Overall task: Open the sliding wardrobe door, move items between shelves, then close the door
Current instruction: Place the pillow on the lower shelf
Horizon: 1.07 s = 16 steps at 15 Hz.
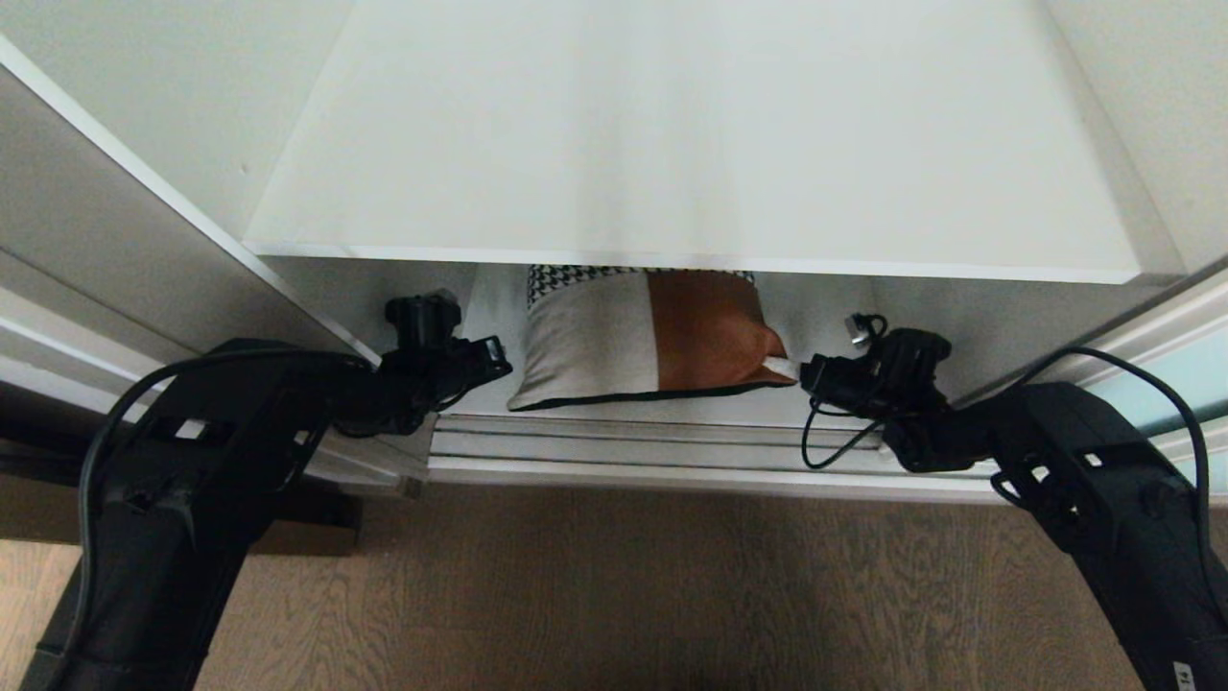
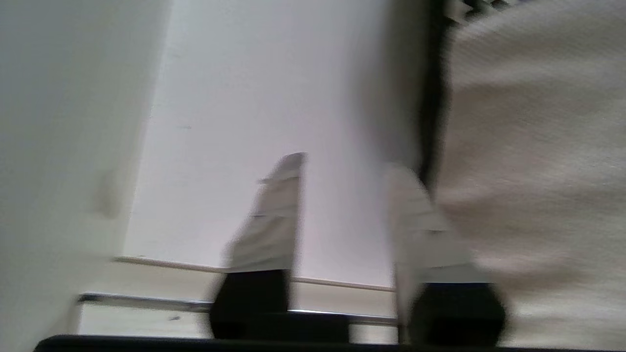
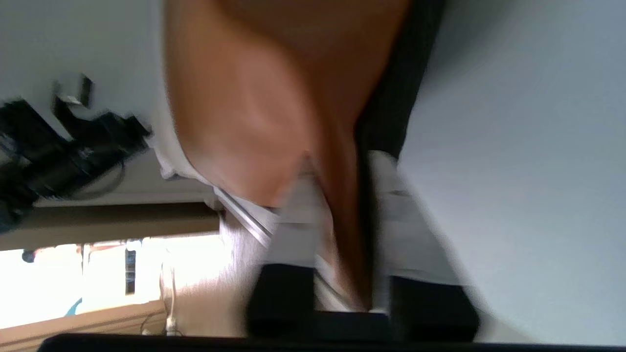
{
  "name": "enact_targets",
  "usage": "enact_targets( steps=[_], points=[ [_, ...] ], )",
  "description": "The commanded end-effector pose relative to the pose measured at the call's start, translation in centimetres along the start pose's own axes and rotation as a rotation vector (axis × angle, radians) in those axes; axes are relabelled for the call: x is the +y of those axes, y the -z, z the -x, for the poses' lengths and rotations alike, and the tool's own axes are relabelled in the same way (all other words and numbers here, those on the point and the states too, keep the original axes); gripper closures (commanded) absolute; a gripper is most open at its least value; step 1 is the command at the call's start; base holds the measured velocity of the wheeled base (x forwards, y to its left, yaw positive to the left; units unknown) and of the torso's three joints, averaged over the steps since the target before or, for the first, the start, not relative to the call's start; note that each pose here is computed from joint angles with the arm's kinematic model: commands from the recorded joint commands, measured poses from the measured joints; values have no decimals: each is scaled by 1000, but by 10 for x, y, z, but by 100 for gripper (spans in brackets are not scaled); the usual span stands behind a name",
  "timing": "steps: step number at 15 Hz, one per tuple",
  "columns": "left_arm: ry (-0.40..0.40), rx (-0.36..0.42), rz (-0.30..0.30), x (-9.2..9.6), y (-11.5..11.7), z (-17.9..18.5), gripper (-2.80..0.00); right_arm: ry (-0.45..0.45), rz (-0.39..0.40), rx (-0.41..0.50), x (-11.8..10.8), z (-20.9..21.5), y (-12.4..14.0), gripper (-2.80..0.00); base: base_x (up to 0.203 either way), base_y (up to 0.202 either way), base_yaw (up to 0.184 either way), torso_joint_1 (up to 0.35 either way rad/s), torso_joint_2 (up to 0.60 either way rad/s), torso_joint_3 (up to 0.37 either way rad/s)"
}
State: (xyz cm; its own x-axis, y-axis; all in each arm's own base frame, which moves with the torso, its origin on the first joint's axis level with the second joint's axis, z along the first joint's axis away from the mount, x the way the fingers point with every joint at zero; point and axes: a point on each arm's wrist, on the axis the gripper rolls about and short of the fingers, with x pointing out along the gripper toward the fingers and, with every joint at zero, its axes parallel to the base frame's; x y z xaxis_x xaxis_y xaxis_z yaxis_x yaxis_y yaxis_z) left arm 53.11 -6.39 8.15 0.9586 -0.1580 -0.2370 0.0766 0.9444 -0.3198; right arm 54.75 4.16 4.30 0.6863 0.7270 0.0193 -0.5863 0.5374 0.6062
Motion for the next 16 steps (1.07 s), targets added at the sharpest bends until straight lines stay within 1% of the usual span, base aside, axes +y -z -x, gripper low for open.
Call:
enact_targets(
  steps=[1,2,4,6,7,8,10,11,12,13,14,15,16],
  points=[
    [3,3,13,1,2,-6,-280,22,-34,47,5,-1,-2,-280,0,0,0,0,0,0],
    [3,2,14,1,3,-6,-280,29,-40,53,6,1,-4,-280,0,0,0,0,0,0],
    [5,0,15,1,2,-4,-280,17,-20,37,4,1,-3,-280,0,0,0,0,0,0],
    [10,22,35,-1,0,5,-280,3,2,19,5,2,-2,-280,0,0,0,0,0,0],
    [33,46,45,-3,-1,14,-280,-3,12,10,7,4,-2,-280,0,0,0,0,0,0],
    [73,63,51,-6,-7,28,-280,-12,27,-1,9,7,-1,-280,0,0,0,0,0,0],
    [156,80,57,-14,-18,57,-280,-49,83,-43,19,14,-2,-280,0,0,0,0,0,0],
    [179,84,59,-17,-24,71,-280,-61,100,-57,28,18,-7,-280,0,0,0,0,0,0],
    [186,102,62,-19,-23,82,-280,-63,100,-55,36,22,-10,-280,0,0,0,0,0,0],
    [187,134,64,-21,-17,90,-280,-68,101,-50,45,26,-15,-280,0,0,0,0,0,0],
    [186,165,64,-23,-9,97,0,-67,100,-42,51,28,-16,0,0,0,0,0,0,0],
    [183,183,66,-24,-7,102,0,-59,101,-28,54,30,-16,0,0,0,0,0,0,0],
    [180,205,67,-26,-6,109,0,-45,81,-4,57,29,-16,0,0,0,0,0,0,0]
  ],
)
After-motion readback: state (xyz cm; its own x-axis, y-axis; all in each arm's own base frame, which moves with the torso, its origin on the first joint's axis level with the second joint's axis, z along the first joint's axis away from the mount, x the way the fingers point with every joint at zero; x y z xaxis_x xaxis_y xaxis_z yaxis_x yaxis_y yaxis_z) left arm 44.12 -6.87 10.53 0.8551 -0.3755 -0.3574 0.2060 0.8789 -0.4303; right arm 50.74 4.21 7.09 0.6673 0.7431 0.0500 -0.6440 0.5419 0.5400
